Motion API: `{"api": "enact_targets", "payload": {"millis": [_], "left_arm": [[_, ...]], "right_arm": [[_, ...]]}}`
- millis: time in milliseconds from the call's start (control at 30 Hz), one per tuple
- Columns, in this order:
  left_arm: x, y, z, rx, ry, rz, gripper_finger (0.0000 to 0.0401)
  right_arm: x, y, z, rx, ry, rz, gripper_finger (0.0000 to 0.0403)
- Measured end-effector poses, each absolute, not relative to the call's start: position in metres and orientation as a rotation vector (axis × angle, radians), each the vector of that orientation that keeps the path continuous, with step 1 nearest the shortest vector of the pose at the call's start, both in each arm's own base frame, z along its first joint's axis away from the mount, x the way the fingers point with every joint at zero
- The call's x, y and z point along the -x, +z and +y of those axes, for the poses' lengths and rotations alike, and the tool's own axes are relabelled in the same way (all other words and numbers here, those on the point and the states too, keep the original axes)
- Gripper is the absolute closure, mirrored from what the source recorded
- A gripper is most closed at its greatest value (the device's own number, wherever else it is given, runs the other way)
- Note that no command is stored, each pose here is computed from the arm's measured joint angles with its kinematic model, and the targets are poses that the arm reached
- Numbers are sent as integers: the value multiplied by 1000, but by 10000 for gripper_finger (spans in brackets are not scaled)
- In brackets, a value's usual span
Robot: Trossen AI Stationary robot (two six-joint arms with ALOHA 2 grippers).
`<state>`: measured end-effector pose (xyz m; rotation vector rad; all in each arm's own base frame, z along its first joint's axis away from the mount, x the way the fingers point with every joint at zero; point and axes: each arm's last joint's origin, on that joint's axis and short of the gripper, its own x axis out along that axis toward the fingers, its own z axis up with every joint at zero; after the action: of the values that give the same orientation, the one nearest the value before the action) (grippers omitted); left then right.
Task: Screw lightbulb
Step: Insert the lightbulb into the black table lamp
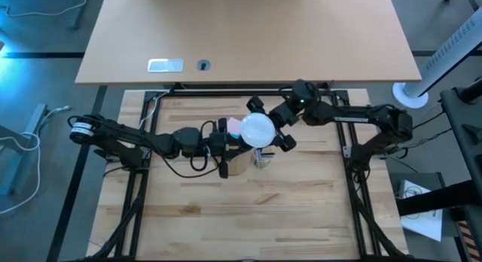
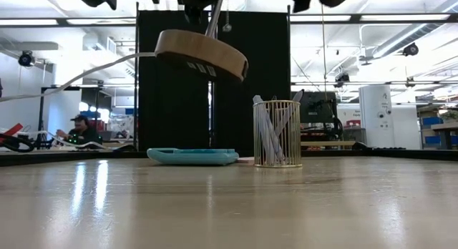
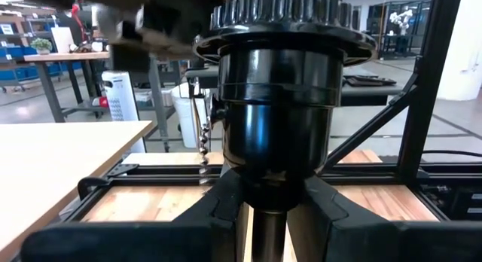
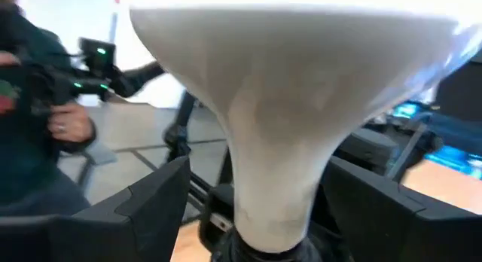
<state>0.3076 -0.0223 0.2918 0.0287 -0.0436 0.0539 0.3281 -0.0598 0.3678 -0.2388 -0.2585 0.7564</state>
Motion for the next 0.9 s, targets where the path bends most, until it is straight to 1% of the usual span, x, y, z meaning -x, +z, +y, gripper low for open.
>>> {"api": "enact_targets", "payload": {"millis": [200, 433, 600, 900], "left_arm": [[-308, 292, -22, -22, 54, -47, 340], [-308, 290, -22, -18, 53, -41, 340], [-308, 290, -22, -16, 51, -41, 340], [-308, 291, -22, -15, 45, -41, 340]], "right_arm": [[-341, 368, -73, 184, 819, -253, 128], [-346, 378, -77, 196, 941, -243, 139], [-346, 377, -82, 199, 953, -235, 148], [-351, 374, -84, 204, 969, -230, 176]]}}
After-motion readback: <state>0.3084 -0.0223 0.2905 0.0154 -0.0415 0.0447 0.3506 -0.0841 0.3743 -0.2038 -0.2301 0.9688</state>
